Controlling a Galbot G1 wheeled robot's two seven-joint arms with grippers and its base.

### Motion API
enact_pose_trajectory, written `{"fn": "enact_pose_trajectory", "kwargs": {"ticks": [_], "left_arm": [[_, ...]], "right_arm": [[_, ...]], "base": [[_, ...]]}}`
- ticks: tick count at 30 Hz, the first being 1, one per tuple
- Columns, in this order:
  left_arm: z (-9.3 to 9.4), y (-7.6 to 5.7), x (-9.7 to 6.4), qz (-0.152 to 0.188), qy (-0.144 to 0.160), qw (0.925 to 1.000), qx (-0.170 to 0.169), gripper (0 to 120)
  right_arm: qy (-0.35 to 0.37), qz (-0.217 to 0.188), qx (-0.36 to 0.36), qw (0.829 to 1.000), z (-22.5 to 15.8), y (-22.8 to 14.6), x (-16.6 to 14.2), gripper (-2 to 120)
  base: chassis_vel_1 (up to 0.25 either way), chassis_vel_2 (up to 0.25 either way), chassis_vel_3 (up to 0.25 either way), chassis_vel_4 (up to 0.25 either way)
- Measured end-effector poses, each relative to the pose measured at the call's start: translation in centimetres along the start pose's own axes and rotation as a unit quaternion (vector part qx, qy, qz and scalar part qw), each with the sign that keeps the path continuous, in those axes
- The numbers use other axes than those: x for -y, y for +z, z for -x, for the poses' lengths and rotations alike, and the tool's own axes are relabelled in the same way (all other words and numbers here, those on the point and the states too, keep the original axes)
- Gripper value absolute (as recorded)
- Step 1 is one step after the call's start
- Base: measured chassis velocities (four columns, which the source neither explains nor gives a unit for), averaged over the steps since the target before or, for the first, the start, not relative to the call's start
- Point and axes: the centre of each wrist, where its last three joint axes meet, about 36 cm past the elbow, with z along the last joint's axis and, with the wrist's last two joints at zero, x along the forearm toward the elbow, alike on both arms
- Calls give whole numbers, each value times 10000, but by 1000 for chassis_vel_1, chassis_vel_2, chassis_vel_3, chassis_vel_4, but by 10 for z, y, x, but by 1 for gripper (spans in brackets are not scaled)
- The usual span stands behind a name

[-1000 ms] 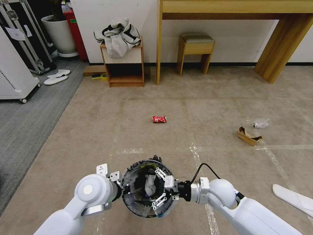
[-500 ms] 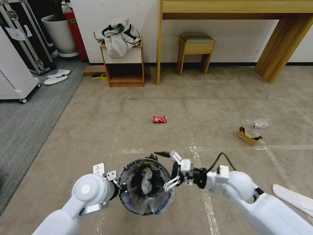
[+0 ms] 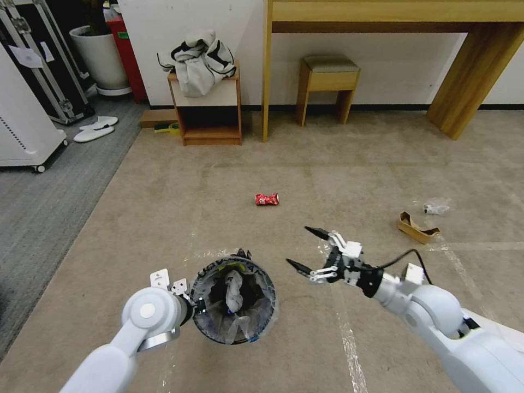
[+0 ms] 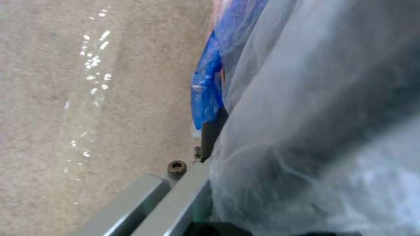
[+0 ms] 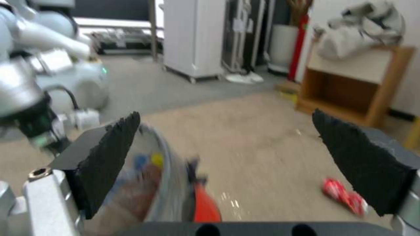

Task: Pick up the trash bin and place the garbage on the floor into it.

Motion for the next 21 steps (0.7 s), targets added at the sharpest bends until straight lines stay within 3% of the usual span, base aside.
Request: {"fn": "enact_pose_trajectory", "kwargs": {"ticks": [7,21], "left_arm": [[4,8,11,35,-39,10000,12,0],[5,13,13,23,-114,9999,121,0]], "right_arm": [[384,-108,-208,9990,-30,29,-5,100],[1073,-4,-354,9936,-58,74,-28,100]], "base": [[0,0,0,0],[0,0,0,0]]}}
